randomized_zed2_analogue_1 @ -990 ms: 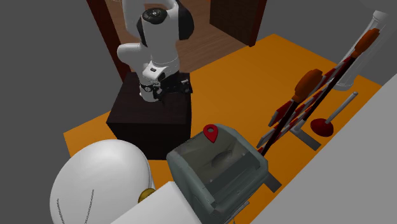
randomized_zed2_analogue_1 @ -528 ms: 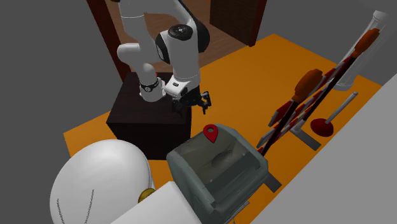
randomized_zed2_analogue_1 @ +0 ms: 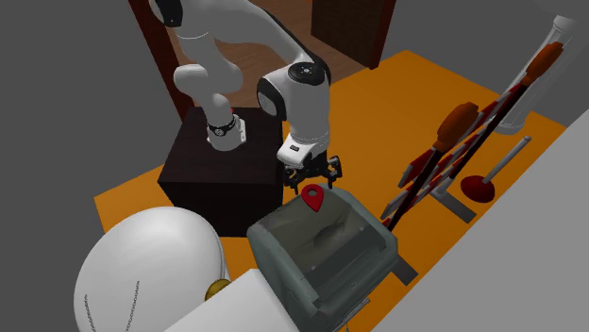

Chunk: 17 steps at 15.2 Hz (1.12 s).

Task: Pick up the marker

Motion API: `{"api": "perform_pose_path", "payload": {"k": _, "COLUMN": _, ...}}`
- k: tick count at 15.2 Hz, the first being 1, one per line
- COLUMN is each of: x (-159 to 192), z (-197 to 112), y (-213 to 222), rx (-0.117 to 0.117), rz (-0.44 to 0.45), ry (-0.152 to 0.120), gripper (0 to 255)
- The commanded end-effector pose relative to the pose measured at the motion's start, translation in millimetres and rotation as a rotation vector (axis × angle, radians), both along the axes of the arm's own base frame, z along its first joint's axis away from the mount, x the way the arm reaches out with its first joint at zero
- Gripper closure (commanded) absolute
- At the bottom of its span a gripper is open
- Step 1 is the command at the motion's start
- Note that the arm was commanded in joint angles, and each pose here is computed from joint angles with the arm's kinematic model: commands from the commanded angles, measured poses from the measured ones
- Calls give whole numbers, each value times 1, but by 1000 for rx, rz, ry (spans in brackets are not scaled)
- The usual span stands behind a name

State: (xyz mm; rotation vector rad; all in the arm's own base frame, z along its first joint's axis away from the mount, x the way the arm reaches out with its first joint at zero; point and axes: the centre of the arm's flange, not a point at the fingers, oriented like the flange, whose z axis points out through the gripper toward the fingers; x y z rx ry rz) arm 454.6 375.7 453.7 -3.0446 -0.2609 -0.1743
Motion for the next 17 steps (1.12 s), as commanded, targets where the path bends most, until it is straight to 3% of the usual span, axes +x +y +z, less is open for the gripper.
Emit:
{"api": "perform_pose_path", "payload": {"k": 1, "x": 2, "z": -10, "y": 3, "rx": 1, "rz": -1, "ry": -2, "gripper": 0}}
{"api": "perform_pose_path", "payload": {"k": 8, "x": 2, "z": -39, "y": 3, "rx": 1, "rz": -1, "ry": -2, "gripper": 0}}
{"api": "perform_pose_path", "payload": {"k": 9, "x": 3, "z": -39, "y": 2, "rx": 1, "rz": -1, "ry": -2, "gripper": 255}}
{"api": "perform_pose_path", "payload": {"k": 17, "x": 2, "z": -40, "y": 2, "rx": 1, "rz": -1, "ry": -2, "gripper": 255}}
